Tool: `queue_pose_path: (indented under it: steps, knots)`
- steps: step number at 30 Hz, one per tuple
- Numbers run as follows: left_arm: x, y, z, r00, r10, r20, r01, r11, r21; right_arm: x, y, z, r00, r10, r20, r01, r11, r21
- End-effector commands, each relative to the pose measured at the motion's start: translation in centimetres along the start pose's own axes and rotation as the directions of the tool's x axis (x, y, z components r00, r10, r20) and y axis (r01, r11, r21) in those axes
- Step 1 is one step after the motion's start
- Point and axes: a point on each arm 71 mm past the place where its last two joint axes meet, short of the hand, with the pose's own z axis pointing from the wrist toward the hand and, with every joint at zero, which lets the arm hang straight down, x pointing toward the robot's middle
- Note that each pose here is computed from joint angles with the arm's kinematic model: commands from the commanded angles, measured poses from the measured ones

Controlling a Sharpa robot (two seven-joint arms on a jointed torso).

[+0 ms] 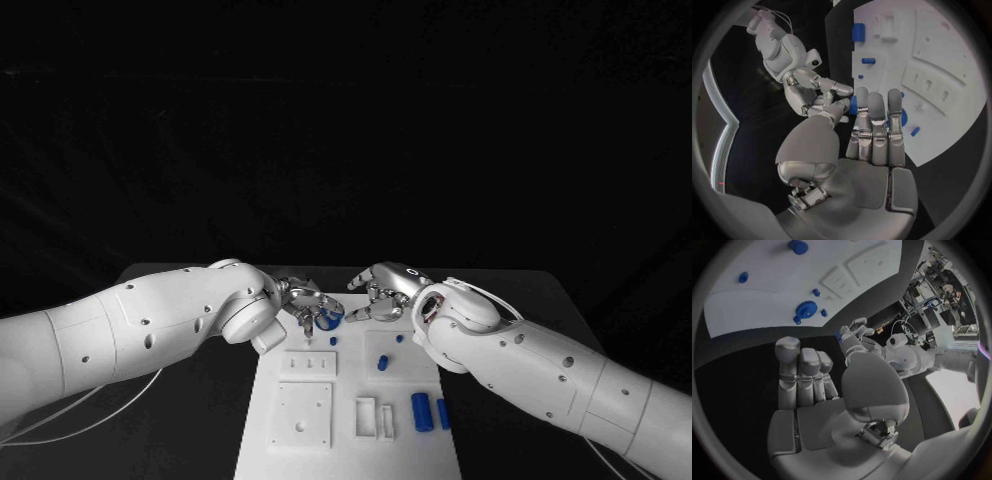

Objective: Assemble the parts on the task board

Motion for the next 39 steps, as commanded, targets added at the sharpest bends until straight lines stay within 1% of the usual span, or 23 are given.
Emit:
queue_pose_path:
  steps: [1,4,7,10,17,23,29,31,38,39]
  knots:
    - [-0.14,0.25,-0.06,0.999,0.024,0.028,-0.024,1.000,-0.020,-0.4,-0.6,-0.8,0.998,0.018,0.054,-0.017,1.000,-0.021]
    - [-0.23,0.54,-0.14,0.998,0.040,0.039,-0.038,0.999,-0.034,-0.6,-1.7,-1.7,0.998,0.023,0.063,-0.022,1.000,-0.014]
    - [-0.39,0.92,-0.27,0.996,0.068,0.064,-0.065,0.997,-0.052,-0.9,-3.3,-2.9,0.996,0.040,0.077,-0.041,0.999,0.007]
    - [-0.40,1.30,-0.32,0.993,0.090,0.082,-0.085,0.994,-0.068,-1.3,-4.7,-3.6,0.994,0.060,0.093,-0.063,0.998,0.031]
    - [0.12,2.39,-0.35,0.976,0.173,0.129,-0.158,0.980,-0.121,-2.8,-7.7,-5.2,0.983,0.111,0.147,-0.126,0.987,0.099]
    - [0.72,3.11,-0.21,0.953,0.254,0.166,-0.228,0.960,-0.161,-3.7,-8.9,-5.8,0.975,0.138,0.176,-0.161,0.979,0.126]
    - [1.73,4.01,0.33,0.926,0.326,0.191,-0.290,0.937,-0.196,-4.2,-9.3,-5.9,0.967,0.160,0.197,-0.188,0.973,0.135]
    - [2.07,4.40,0.53,0.921,0.339,0.191,-0.300,0.932,-0.204,-4.2,-9.2,-5.8,0.966,0.164,0.200,-0.193,0.972,0.135]
    - [3.46,6.32,1.45,0.913,0.360,0.191,-0.313,0.920,-0.236,-4.4,-9.1,-5.6,0.963,0.174,0.205,-0.203,0.970,0.134]
    - [3.56,6.46,1.51,0.913,0.360,0.192,-0.313,0.920,-0.238,-4.5,-9.0,-5.6,0.963,0.174,0.206,-0.204,0.970,0.133]
